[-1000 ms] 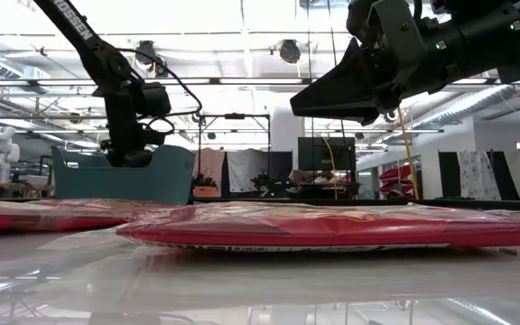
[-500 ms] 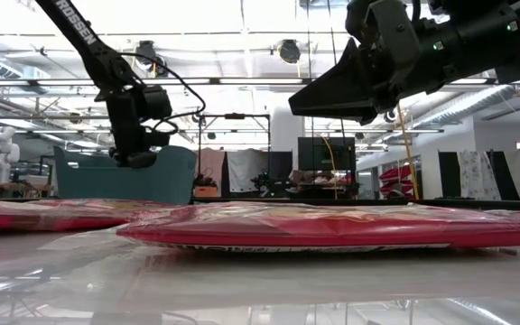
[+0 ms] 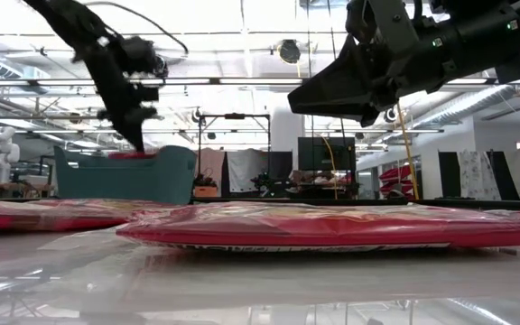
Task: Sort popcorn bags into baskets
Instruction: Put the red popcorn bag into the blue bin
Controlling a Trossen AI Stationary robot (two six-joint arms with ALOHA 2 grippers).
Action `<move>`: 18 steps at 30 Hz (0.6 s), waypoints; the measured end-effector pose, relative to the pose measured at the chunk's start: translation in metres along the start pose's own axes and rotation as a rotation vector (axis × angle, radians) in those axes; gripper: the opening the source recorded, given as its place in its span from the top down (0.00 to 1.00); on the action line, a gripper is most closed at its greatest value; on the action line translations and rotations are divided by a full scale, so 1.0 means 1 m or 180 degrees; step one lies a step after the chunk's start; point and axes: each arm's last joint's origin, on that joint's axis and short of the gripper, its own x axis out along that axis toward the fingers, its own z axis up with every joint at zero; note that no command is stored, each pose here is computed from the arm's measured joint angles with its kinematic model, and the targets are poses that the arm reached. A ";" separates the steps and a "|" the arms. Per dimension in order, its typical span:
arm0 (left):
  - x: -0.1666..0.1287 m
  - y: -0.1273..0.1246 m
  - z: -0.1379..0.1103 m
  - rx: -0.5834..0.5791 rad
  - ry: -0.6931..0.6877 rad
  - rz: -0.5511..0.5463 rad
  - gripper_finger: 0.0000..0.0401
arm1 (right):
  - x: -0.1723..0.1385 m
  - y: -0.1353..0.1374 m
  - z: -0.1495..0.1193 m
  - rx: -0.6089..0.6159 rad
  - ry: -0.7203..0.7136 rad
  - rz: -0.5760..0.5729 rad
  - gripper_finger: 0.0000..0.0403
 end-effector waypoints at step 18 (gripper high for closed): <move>-0.098 -0.058 -0.020 0.0327 -0.0609 -0.1723 1.00 | 0.036 0.024 0.109 -0.1928 0.0023 -0.0837 0.50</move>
